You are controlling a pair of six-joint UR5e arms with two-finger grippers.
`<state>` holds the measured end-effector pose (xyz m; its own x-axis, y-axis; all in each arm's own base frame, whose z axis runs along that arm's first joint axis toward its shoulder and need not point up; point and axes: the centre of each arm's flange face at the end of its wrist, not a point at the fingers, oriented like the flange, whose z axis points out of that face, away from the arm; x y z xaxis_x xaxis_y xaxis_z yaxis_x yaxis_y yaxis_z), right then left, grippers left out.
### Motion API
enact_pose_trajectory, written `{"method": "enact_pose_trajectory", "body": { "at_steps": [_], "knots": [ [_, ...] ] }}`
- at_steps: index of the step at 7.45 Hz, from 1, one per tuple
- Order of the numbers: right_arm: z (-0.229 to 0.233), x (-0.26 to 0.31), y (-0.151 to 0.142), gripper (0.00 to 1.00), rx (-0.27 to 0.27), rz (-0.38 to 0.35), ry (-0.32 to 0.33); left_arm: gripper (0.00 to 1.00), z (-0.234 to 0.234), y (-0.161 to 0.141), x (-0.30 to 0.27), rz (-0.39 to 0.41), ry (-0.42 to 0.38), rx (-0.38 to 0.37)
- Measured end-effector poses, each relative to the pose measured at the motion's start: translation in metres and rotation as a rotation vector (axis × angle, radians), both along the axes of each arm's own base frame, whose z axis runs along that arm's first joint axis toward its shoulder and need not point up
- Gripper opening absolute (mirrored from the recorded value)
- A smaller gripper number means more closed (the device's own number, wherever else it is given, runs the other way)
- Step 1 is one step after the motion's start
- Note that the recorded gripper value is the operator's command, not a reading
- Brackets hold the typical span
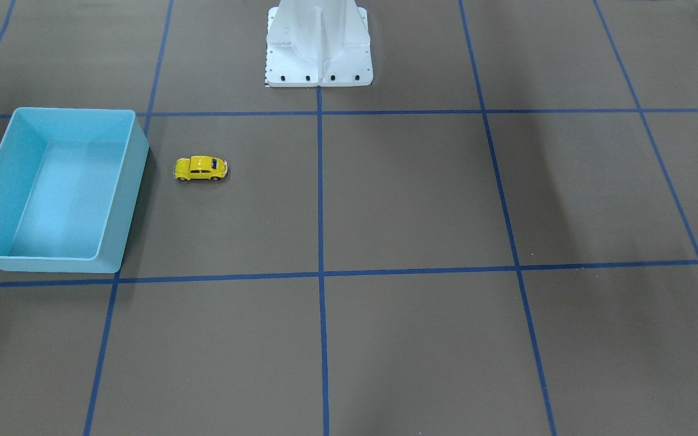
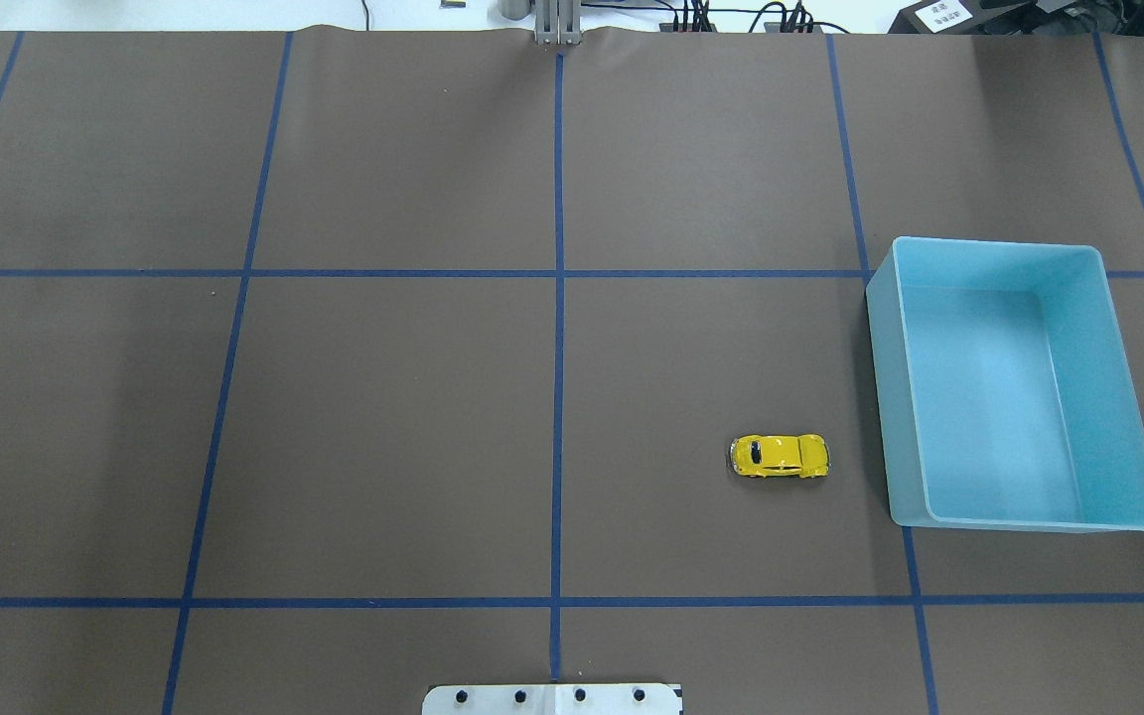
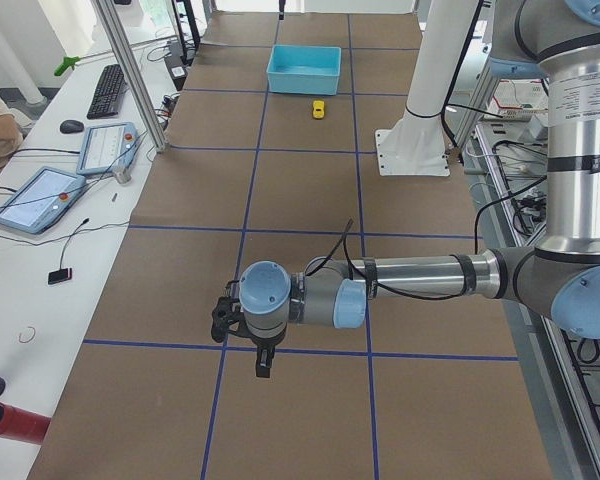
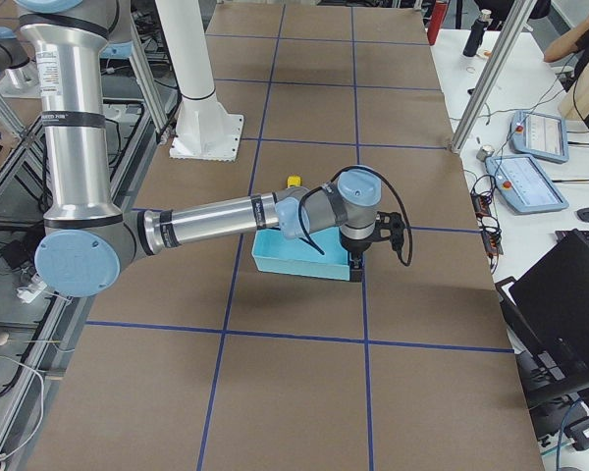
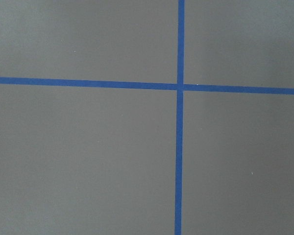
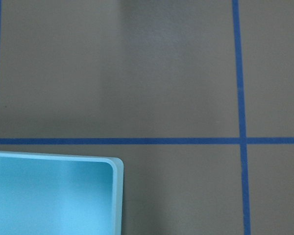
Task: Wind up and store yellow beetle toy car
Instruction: 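Move the right gripper over the bin down to the yellow car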
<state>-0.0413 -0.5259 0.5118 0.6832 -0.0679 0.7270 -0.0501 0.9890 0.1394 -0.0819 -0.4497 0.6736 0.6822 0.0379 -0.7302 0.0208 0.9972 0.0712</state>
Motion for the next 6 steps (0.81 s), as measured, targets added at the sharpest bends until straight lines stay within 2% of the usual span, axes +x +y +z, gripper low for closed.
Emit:
{"method": "enact_pose_trajectory", "body": {
  "at_steps": [2, 4, 6],
  "knots": [
    [-0.076, -0.056, 0.009, 1.00, 0.143, -0.106, -0.007, 1.00, 0.004, 0.004, -0.005, -0.009, -0.003, -0.039],
    [-0.159, -0.137, 0.032, 1.00, 0.299, -0.251, -0.052, 1.00, 0.004, 0.005, -0.006, -0.006, -0.005, -0.041],
    [-0.223, -0.213, 0.089, 1.00, 0.468, -0.383, -0.067, 1.00, 0.005, 0.006, -0.007, -0.006, -0.005, -0.042]
  ]
}}
